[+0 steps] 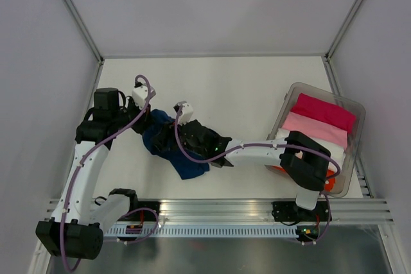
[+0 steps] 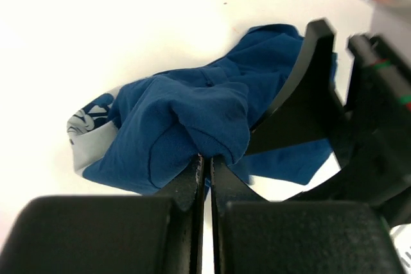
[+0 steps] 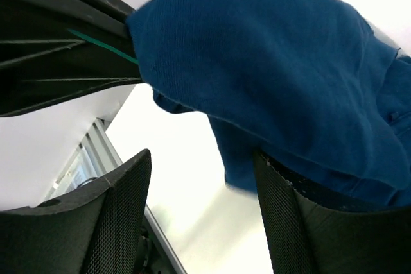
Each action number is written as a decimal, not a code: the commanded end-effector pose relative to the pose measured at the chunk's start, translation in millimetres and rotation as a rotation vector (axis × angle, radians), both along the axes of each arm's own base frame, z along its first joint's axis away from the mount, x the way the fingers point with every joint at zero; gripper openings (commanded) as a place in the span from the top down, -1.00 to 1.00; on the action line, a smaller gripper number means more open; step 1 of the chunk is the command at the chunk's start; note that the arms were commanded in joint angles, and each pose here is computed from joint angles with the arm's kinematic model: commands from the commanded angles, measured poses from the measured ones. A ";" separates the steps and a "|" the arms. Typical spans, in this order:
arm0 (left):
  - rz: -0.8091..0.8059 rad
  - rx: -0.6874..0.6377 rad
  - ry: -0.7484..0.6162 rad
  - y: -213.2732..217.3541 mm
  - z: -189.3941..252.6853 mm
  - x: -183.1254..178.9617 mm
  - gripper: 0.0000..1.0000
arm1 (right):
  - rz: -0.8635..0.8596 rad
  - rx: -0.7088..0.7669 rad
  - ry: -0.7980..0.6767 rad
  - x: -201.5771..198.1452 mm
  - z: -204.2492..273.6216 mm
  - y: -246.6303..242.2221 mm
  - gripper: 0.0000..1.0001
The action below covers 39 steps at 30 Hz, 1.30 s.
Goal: Roll the t-shirts
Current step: Flatten the tshirt
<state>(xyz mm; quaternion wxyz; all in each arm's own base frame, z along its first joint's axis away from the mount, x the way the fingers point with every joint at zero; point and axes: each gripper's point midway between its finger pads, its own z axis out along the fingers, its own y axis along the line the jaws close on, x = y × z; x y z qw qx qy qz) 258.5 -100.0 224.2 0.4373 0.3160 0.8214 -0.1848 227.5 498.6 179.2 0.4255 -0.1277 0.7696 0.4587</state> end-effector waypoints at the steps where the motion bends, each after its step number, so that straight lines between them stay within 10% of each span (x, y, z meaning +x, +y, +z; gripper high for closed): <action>1: -0.041 -0.093 0.008 -16.0 19.7 -6.7 0.95 | -0.059 -0.009 -0.077 13.2 11.7 5.7 -0.40; 6: -0.055 -0.096 0.019 -17.4 19.6 -11.6 0.95 | -0.196 -0.056 -0.131 36.2 17.5 -11.1 0.03; 12: -0.078 -0.126 0.026 -22.6 29.6 -18.2 0.95 | -0.259 -0.162 -0.187 50.5 16.7 -20.9 -0.49; 19: -0.090 -0.143 0.023 -25.7 35.7 -18.4 0.95 | -0.281 -0.194 -0.212 57.5 12.7 -20.0 -0.44; 22: -0.096 -0.150 0.028 -27.0 35.9 -18.5 0.95 | -0.256 -0.184 -0.235 56.6 17.4 -16.3 -0.09; 26: -0.104 -0.159 0.032 -28.9 36.9 -18.1 0.95 | -0.227 -0.172 -0.252 52.9 20.6 -11.4 0.92; 31: -0.055 -0.117 0.025 -20.3 34.9 -6.9 0.94 | -0.176 -0.169 -0.259 44.4 31.8 -11.8 0.99; 34: 0.048 -0.049 0.012 -3.5 31.2 14.1 0.29 | -0.112 -0.153 -0.249 33.6 47.0 -11.2 0.99; 35: 0.078 -0.035 0.005 1.1 32.2 20.6 -0.27 | -0.092 -0.140 -0.245 29.3 52.5 -10.7 0.99; 39: 0.142 0.002 -0.046 13.4 51.3 36.0 -0.83 | -0.037 -0.009 -0.202 24.3 96.0 -25.7 1.00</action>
